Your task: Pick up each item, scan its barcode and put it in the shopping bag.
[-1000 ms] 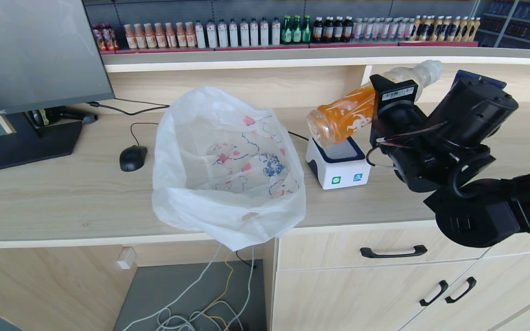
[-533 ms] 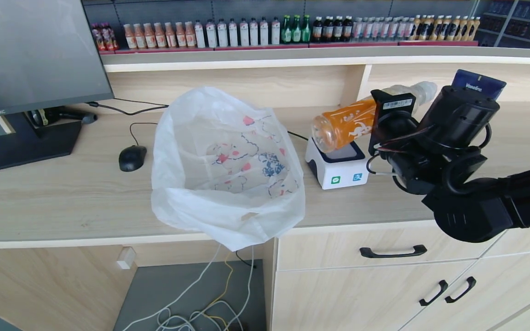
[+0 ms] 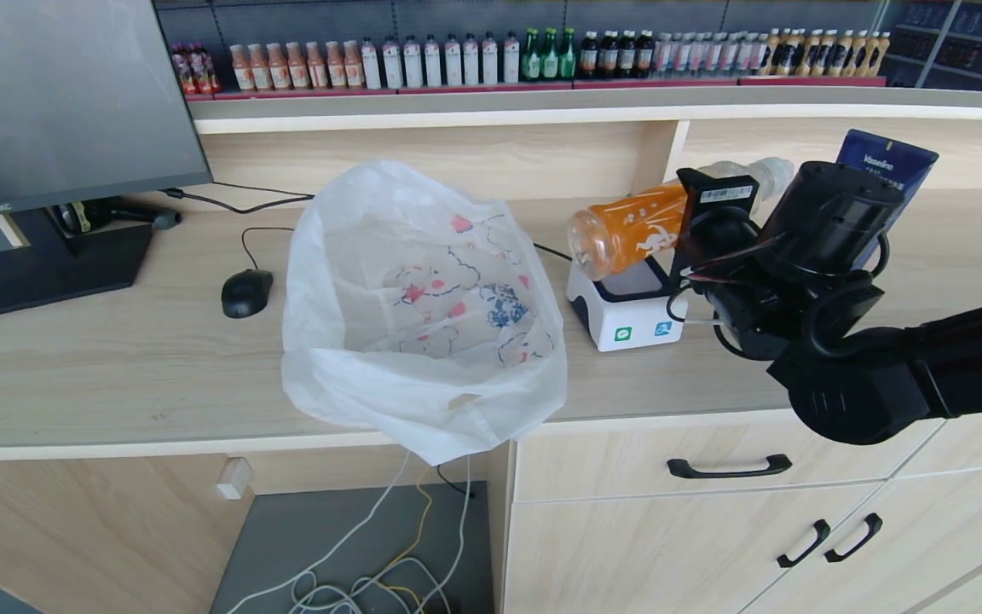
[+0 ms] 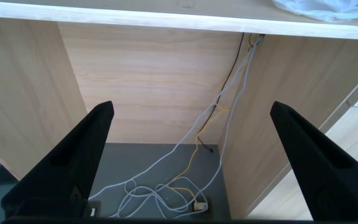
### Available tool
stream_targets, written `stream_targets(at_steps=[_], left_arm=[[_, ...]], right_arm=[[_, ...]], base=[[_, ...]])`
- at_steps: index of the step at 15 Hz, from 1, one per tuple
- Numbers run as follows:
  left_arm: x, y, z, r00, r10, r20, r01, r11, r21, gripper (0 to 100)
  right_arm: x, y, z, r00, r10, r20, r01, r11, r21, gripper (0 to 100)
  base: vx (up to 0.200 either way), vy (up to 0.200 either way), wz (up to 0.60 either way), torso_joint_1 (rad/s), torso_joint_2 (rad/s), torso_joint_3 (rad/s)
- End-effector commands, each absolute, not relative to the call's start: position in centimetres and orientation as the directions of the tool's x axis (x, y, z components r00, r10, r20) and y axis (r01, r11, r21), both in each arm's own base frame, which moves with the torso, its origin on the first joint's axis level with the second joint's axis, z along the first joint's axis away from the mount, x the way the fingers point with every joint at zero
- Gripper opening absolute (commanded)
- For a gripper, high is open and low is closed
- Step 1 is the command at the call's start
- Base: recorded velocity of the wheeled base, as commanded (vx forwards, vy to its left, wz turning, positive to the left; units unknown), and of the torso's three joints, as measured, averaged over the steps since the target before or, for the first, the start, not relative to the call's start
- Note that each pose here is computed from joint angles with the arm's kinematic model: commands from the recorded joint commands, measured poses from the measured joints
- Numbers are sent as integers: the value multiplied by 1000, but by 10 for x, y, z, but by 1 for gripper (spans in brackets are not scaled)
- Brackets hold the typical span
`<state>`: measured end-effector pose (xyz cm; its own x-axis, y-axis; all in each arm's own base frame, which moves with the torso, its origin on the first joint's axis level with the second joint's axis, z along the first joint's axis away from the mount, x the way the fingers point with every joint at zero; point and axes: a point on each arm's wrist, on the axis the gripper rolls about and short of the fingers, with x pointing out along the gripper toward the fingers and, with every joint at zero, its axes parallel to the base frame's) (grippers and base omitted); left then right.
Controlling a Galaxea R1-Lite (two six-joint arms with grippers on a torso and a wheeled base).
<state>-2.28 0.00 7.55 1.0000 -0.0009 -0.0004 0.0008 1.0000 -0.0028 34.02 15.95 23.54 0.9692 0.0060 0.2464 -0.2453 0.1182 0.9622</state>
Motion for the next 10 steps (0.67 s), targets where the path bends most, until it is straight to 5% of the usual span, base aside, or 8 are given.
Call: stream_targets(at_steps=[1,10], left_arm=[[-23,0,75,1000,-2,0,2,1000,-3,100],[-23,0,75,1000,-2,0,2,1000,-3,100]], right_arm=[[344,161,230,972,6,234,-233,117,965,0],[344,160,230,972,3,234,-233,101,967,0]], base=[[0,0,0,0,0,0],[0,0,0,0,0,0]])
